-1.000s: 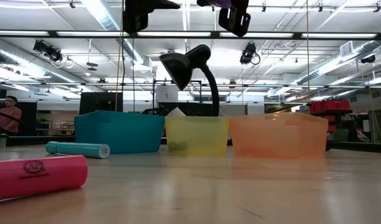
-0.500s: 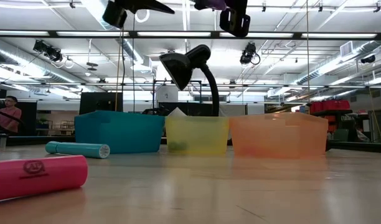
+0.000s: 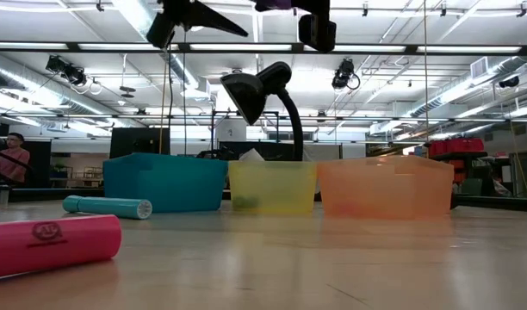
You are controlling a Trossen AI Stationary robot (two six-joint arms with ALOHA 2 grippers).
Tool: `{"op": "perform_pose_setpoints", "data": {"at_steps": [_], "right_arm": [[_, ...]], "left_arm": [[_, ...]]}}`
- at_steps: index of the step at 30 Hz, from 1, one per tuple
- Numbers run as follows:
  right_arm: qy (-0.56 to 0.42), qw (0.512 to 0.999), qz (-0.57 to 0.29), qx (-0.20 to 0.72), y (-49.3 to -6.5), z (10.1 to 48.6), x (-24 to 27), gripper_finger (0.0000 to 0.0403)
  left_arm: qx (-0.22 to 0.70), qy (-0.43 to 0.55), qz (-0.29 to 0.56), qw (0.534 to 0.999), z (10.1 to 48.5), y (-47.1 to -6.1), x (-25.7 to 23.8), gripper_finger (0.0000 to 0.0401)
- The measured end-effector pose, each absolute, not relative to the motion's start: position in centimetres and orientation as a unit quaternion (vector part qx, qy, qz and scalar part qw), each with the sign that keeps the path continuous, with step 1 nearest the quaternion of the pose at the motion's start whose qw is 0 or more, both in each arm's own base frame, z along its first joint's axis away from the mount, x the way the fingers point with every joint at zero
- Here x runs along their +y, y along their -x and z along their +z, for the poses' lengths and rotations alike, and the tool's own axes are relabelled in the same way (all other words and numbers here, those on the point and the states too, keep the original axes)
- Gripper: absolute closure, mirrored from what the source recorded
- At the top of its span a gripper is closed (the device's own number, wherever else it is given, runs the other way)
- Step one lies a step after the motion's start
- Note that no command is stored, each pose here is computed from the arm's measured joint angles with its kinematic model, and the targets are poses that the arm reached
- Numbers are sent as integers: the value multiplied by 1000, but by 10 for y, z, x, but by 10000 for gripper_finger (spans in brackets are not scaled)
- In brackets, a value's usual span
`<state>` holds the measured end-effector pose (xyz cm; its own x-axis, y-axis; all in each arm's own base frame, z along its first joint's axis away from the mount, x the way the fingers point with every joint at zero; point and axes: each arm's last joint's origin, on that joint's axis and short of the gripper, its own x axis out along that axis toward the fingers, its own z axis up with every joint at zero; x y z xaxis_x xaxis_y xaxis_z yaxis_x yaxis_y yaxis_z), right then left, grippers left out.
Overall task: Pick & Place Markers
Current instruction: Put the purple transparent pen into the blue bin
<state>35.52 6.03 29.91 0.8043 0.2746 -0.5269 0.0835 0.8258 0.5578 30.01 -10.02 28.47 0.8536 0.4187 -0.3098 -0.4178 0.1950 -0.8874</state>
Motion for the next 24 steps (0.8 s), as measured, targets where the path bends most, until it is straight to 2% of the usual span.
{"op": "perform_pose_setpoints", "data": {"at_steps": [6,20,24], "right_arm": [[-287,908,27,306,-356,298,50,385],[-293,914,17,281,-360,302,41,385],[-292,916,10,276,-360,302,41,385]], "left_arm": [[-58,570,286,768,286,-300,-110,192],[-49,566,281,773,285,-299,-113,193],[-42,570,277,773,285,-300,-112,212]]}}
